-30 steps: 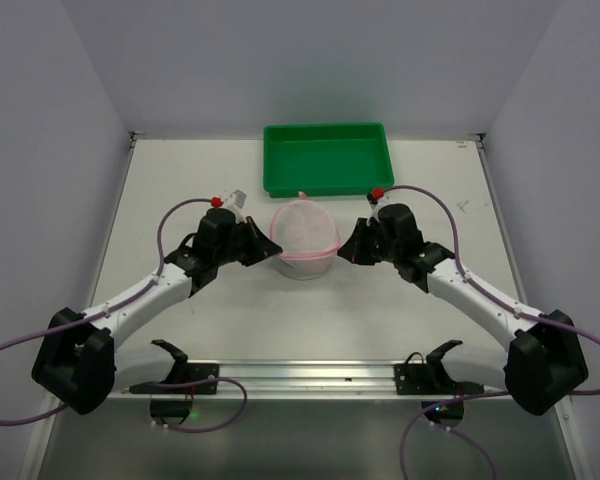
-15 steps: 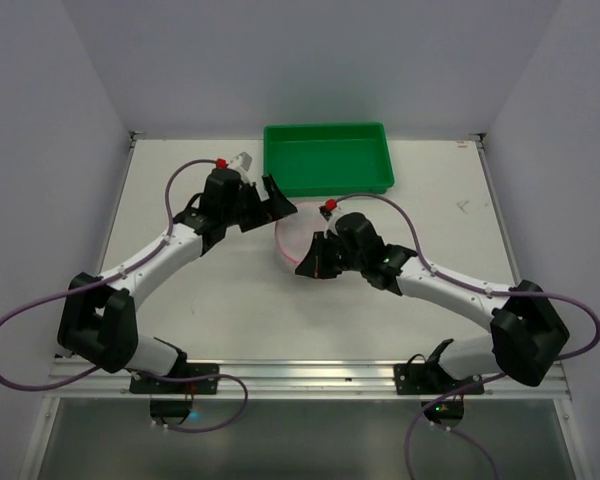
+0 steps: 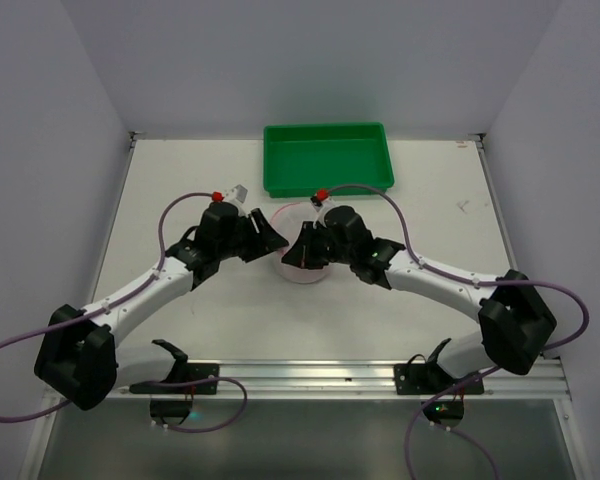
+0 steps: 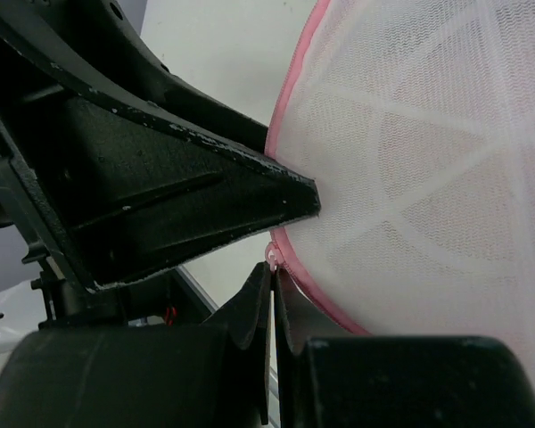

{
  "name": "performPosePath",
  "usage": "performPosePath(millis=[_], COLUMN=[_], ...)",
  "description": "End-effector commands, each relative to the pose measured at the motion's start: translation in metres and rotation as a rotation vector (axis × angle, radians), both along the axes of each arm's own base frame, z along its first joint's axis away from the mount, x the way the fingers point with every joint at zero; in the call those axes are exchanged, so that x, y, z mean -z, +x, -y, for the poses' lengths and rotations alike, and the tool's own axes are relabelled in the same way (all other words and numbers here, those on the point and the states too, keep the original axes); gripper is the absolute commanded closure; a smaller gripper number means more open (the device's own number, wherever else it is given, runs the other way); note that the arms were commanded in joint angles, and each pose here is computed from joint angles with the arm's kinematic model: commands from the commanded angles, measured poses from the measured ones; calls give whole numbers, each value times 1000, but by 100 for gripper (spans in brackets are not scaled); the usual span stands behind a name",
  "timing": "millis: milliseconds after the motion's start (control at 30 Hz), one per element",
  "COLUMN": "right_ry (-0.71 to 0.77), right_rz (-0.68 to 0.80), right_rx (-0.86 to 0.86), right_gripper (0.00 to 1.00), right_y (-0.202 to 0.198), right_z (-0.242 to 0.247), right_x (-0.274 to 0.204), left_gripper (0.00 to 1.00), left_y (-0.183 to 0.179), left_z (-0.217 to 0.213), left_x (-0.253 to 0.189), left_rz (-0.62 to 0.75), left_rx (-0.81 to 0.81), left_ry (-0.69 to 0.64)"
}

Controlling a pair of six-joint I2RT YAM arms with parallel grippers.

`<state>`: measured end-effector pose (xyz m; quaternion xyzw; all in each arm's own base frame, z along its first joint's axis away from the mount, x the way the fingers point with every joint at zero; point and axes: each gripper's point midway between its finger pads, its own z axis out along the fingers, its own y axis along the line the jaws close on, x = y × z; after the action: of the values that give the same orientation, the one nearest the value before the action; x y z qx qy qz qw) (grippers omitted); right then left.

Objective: Unzip the laundry bag and remove the bra

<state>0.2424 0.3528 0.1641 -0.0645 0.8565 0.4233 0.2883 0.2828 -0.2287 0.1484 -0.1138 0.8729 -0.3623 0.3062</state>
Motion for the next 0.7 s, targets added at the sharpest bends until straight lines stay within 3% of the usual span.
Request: performPosePath(millis=[0,67,100,167,267,467,667], right_ry=[37,14,-14,-75,-214,-332,-426], right_rz=[38,53,55,90,138,103,33], right_rx=[10,8,21,15,54,205,257], right_gripper=[100,100,100,100,100,100,100], right_y=[8,7,7,5,13,40,46], right_z=[-9,-5,0,13,45,133,167], right_x=[-17,-16,-11,-6,14,35,60], left_gripper=[47,69,87,100,100,100,100], left_y=[5,6,5,4,1,-15,-35], left_z=[17,15,14,12,8,-7,-16], left_x=[-12,-9,-7,-6,-6,1,18], left_rz=[37,31,30,29,34,29,7], left_rx=[9,-12,-16,-15,-8,8,35], left_ry=[-57,-52,-48,-40,-20,17,24])
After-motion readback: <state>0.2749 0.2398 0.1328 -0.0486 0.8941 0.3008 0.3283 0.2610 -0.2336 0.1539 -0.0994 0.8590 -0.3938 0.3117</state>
